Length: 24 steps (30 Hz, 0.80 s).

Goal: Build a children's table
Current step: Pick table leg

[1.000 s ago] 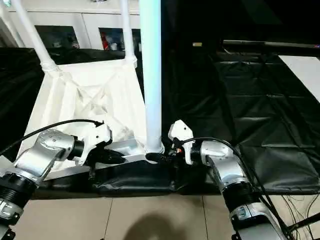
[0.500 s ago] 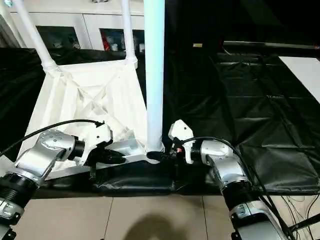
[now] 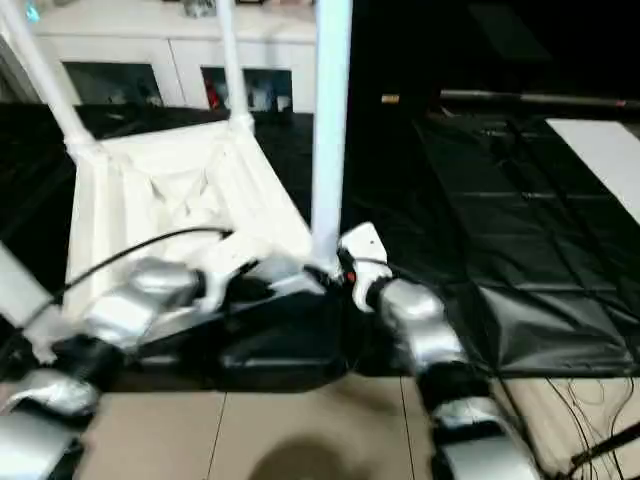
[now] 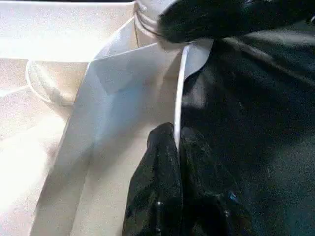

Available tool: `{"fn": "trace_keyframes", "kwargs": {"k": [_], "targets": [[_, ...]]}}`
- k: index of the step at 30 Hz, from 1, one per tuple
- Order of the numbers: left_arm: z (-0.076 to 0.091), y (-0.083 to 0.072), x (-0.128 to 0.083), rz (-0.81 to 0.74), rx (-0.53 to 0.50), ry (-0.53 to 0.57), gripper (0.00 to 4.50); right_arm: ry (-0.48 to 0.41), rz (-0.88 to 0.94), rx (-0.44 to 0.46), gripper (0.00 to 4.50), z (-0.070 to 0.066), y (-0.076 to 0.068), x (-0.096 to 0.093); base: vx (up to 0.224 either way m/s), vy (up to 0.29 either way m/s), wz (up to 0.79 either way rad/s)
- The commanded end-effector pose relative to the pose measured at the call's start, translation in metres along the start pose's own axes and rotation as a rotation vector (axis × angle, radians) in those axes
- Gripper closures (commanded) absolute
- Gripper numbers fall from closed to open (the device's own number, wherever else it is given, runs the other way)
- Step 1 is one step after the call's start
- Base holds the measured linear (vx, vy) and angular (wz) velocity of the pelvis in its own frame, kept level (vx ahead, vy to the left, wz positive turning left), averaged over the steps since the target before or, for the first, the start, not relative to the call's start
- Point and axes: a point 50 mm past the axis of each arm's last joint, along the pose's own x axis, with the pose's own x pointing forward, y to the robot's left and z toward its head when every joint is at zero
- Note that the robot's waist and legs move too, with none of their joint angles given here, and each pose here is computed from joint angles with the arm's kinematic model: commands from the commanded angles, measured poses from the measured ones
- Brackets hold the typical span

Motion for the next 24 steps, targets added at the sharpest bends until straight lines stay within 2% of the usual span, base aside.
{"fn": "trace_keyframes", "kwargs": {"k": [1,5,8,10,12,13,14,17,20,21,24], "targets": [[-0.011,0.0,0.01,0.14,-0.068,0.055,4.5,0.086,0.026,0.026,1.89,-0.016,0.029,0.01,0.0,0.0,0.0],[-0.006,-0.004,0.02,0.161,-0.062,0.059,4.5,0.099,-0.1,0.12,1.89,-0.012,0.031,0.019,0.0,0.0,0.0],[-0.006,-0.005,0.02,0.14,-0.049,0.062,4.5,0.093,-0.077,0.13,1.89,-0.012,0.035,0.02,0.0,0.0,0.0],[-0.009,-0.005,0.019,0.113,-0.038,0.073,4.5,0.052,-0.029,0.146,1.89,-0.009,0.038,0.019,0.0,0.0,0.0],[-0.012,-0.005,0.017,0.095,-0.027,0.085,4.5,0.015,-0.005,0.156,1.19,-0.005,0.039,0.019,0.0,0.0,0.0],[-0.013,-0.005,0.017,0.089,-0.02,0.087,4.5,0.007,-0.009,0.154,1.19,-0.004,0.038,0.019,0.0,0.0,0.0],[-0.015,-0.005,0.016,0.071,-0.004,0.092,4.5,-0.012,0.005,0.129,1.19,-0.001,0.035,0.018,0.0,0.0,0.0],[-0.018,-0.005,0.014,0.043,0.02,0.082,4.5,-0.033,0.018,0.104,0.78,0.001,0.03,0.015,0.0,0.0,0.0],[-0.025,-0.004,0.007,-0.017,0.029,0.077,4.5,-0.077,0.08,-0.08,0.72,0.008,0.011,0.003,0.0,0.0,0.0],[-0.025,-0.004,0.006,-0.02,0.033,0.077,4.5,-0.077,0.086,-0.09,0.72,0.008,0.011,0.002,0.0,0.0,0.0],[-0.028,-0.003,-0.002,-0.088,0.079,0.054,4.5,-0.087,0.212,-0.17,0.72,0.01,-0.003,-0.013,0.0,0.0,0.0]]}}
